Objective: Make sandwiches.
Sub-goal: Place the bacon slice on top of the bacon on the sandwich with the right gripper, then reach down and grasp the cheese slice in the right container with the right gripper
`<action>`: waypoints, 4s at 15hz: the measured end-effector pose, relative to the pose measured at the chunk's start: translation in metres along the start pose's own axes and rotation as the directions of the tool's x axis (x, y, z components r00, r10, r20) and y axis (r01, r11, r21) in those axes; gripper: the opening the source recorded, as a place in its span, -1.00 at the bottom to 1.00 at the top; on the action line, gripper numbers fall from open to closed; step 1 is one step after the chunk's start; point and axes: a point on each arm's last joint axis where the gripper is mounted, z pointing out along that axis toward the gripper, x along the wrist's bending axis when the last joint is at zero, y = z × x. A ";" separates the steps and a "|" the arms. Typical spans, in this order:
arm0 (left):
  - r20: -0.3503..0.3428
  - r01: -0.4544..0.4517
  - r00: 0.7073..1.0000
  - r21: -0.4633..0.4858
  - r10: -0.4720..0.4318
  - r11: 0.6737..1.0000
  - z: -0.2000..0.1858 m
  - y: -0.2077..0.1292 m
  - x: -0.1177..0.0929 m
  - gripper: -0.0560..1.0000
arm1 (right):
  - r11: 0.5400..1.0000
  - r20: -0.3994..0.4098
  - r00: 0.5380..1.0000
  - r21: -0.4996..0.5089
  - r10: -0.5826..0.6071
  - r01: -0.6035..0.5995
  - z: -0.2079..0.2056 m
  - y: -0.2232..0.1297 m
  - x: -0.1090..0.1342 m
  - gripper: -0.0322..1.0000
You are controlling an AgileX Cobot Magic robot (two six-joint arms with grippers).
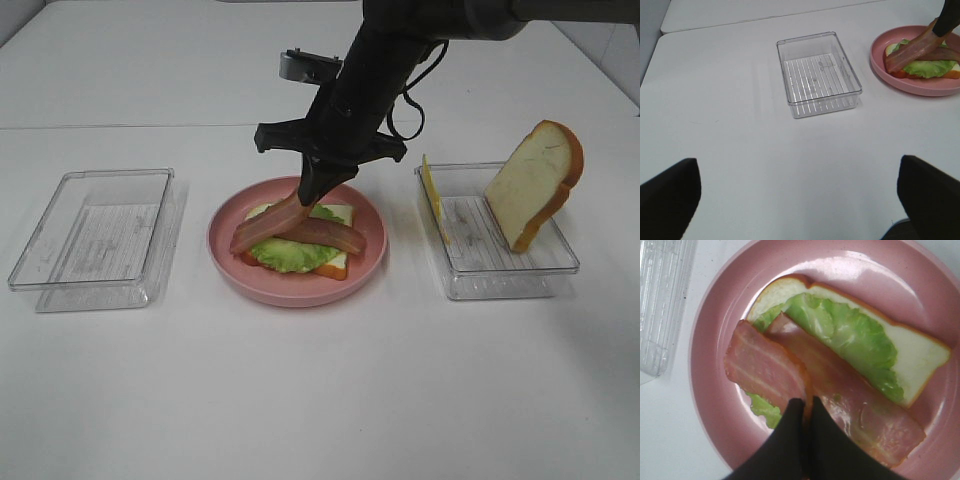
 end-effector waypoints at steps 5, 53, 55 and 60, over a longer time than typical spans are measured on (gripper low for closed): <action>0.000 0.000 1.000 0.000 0.000 1.000 0.000 0.000 0.000 0.98 | 1.000 0.057 0.998 -0.003 -0.030 0.030 0.000 0.000 -0.005 -0.90; 0.001 0.000 1.000 0.000 0.000 1.000 0.000 0.000 0.000 0.98 | 0.980 0.345 0.930 0.097 0.128 -0.171 -0.041 0.005 -0.092 0.35; 0.001 0.000 1.000 0.000 0.000 1.000 0.000 0.000 0.000 0.98 | 0.982 0.343 0.931 0.086 0.128 -0.166 -0.039 0.006 -0.092 0.35; 0.001 0.000 1.000 0.000 0.000 1.000 0.000 0.000 0.000 0.98 | 0.976 0.351 0.929 0.131 0.121 -0.176 -0.019 0.005 -0.098 0.35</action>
